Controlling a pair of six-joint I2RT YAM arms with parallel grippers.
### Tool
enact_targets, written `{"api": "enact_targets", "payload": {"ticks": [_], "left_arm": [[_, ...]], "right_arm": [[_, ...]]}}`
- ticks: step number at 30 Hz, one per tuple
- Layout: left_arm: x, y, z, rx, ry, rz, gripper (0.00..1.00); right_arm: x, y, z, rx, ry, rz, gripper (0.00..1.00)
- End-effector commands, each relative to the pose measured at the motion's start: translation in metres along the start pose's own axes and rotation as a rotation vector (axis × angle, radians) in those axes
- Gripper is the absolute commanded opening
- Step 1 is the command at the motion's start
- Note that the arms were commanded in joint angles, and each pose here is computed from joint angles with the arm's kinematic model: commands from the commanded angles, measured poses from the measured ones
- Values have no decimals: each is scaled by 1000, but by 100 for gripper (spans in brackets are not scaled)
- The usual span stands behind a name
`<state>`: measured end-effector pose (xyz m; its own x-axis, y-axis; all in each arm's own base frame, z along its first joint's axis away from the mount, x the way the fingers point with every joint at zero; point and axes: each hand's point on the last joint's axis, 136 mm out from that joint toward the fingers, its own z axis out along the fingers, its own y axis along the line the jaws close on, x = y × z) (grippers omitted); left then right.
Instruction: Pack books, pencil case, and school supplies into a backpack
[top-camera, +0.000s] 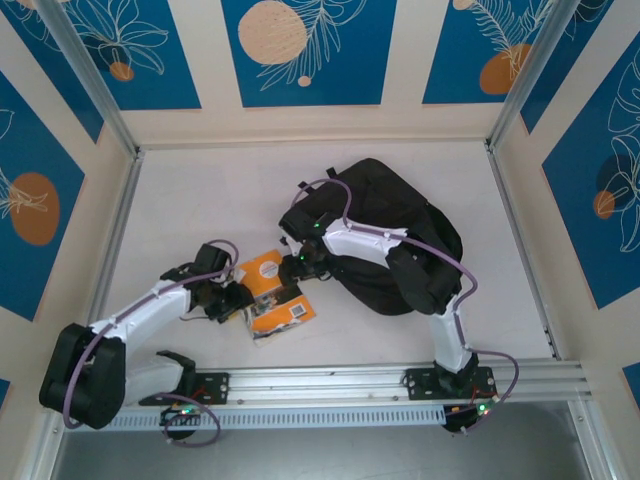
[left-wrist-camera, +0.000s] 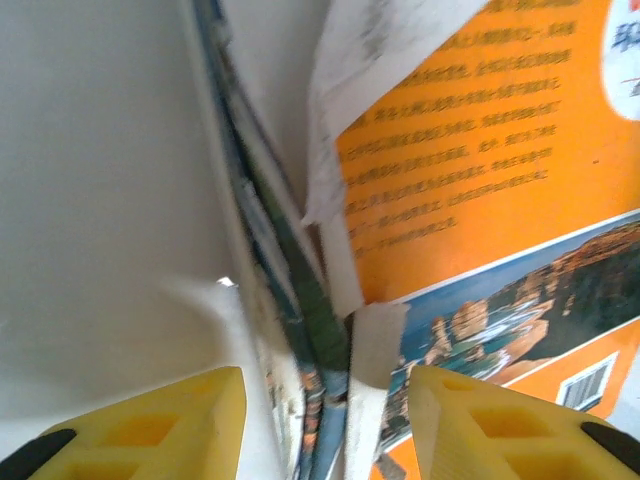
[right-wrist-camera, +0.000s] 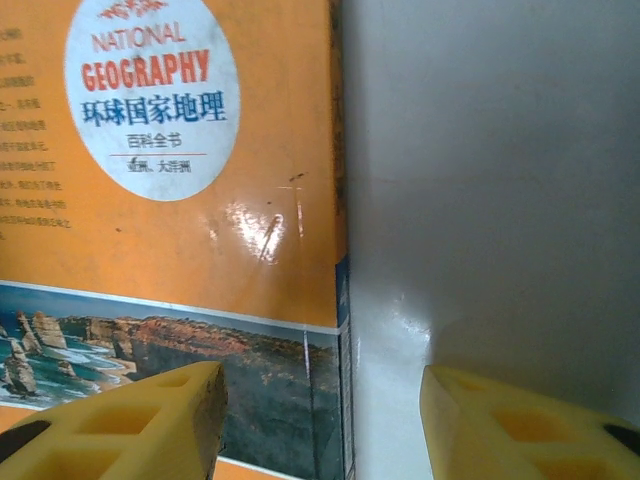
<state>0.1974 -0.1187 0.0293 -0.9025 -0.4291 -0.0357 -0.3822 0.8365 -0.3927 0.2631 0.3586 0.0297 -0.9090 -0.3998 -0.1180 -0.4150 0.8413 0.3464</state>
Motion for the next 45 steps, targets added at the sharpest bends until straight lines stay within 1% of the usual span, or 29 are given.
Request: {"api": "enact_targets", "payload": {"ticks": [1,7,12,15,23,26,31,33,35,38,40,42,44,45], "left_arm": [[-2,1,7,16,4,-13,45],[1,12,19,-10,25,-18,44],[2,15,26,-20,42,-15,40],[4,17,29,-27,53,-18,38],[5,15,32,-6,59,-19,36],[6,14,34,1,68,-21,34],[6,12,34,15,67,-17,32],[6,11,34,20,67,-15,31],[5,9,34,31,65,-11,31],[5,5,34,47,68,-5,31],[6,2,33,64,72,1,31],[6,-1,30,79,69,7,30],[5,-6,26,104,58,20,30],[3,-9,23,118,48,30,30]], "right_arm": [[9,3,10,-56,62,4,55],[13,2,22,-70,99,7,55],[15,23,17,-173,112,-23,52],[16,32,14,-195,124,-41,51],[16,56,2,-327,159,-38,49],[14,64,-11,-422,166,-20,49],[10,83,-49,-665,178,19,48],[13,93,-62,-765,202,19,48],[19,100,-64,-815,237,11,48],[31,103,-49,-797,294,6,48],[36,97,-31,-727,316,16,48],[39,85,-9,-617,328,32,49],[40,73,6,-531,337,47,49],[38,70,9,-515,333,50,49]]}}
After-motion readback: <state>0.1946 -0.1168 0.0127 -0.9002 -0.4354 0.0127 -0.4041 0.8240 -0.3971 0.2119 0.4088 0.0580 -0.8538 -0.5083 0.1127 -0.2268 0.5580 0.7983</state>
